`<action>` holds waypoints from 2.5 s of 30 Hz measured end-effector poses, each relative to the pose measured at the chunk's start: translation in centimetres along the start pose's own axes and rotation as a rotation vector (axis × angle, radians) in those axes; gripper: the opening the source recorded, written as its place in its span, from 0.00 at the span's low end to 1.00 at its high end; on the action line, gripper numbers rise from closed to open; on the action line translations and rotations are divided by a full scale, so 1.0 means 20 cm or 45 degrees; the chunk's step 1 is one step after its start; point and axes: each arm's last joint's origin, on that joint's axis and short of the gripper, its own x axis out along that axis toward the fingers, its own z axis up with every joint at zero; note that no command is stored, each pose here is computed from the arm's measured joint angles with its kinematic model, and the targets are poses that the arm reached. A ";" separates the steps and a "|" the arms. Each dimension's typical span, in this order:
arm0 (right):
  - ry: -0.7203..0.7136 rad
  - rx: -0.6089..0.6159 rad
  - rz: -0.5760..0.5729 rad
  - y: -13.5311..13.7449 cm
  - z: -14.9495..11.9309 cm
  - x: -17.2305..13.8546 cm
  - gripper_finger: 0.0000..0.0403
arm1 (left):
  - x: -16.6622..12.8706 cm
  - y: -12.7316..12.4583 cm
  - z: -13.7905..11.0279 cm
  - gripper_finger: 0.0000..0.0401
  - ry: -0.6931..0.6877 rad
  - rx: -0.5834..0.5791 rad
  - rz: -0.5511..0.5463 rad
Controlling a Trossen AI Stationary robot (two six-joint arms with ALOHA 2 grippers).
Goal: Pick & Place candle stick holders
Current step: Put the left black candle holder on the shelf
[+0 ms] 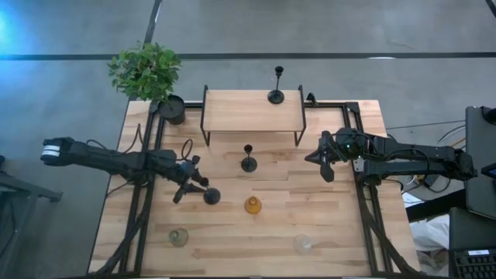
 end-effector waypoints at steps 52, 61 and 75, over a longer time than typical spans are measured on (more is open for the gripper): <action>-0.001 0.000 0.000 0.00 0.00 0.00 0.03 | 0.03 -0.06 0.81 0.04 -0.332 0.068 0.414; 0.000 0.000 0.000 0.00 0.00 0.00 0.03 | 0.02 0.04 1.04 0.04 -0.337 0.079 0.559; -0.001 0.000 0.000 0.00 0.00 0.00 0.03 | 0.01 0.43 1.20 0.04 -0.320 0.100 0.753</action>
